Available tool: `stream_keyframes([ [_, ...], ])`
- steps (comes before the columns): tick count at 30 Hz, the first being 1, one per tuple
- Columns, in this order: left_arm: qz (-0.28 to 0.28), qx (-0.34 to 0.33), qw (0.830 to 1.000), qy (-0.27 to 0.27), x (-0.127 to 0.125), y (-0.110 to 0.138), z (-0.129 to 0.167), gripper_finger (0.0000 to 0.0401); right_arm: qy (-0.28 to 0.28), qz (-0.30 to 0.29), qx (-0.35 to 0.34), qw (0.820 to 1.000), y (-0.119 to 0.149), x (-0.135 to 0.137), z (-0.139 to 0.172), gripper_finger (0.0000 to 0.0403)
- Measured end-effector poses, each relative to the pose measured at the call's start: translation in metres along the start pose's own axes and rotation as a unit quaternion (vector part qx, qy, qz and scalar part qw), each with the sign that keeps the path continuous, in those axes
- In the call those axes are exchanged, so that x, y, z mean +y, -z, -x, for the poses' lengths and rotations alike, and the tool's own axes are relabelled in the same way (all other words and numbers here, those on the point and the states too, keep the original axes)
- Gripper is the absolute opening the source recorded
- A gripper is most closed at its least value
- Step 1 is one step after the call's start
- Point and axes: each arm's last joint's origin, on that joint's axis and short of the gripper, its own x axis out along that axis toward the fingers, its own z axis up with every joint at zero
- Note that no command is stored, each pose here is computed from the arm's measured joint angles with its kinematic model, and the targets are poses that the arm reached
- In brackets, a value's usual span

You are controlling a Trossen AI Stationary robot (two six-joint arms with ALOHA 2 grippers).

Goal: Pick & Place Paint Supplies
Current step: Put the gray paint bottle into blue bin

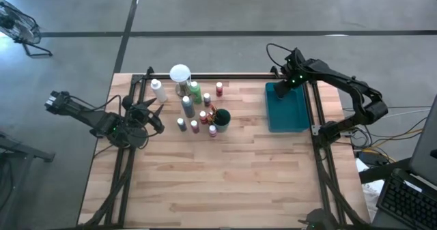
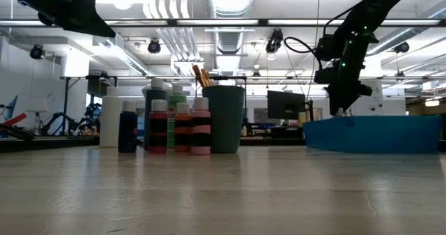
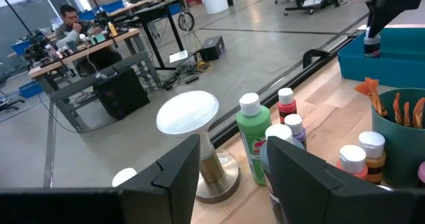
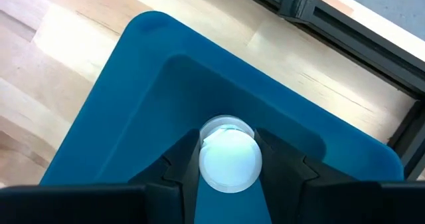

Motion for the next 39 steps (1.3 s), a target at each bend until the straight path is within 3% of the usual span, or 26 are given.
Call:
stream_keyframes([
  [14,0.0,0.0,1.0,0.0,0.0,0.0,0.0,0.0181,0.002,0.017,-0.006,1.0,0.001,0.011,-0.005,0.0116],
  [22,0.0,0.0,1.0,0.0,0.0,0.0,0.0,0.0181,-0.028,0.015,-0.007,0.999,-0.001,0.019,-0.008,0.0116],
  [33,0.0,0.0,1.0,0.0,0.0,0.0,0.0,0.0181,-0.045,0.035,-0.033,0.998,-0.015,0.039,0.004,0.0116],
  [39,0.0,0.0,1.0,0.0,0.0,0.0,0.0,0.0181,-0.05,0.045,-0.023,0.997,-0.026,0.049,-0.004,0.0116],
])
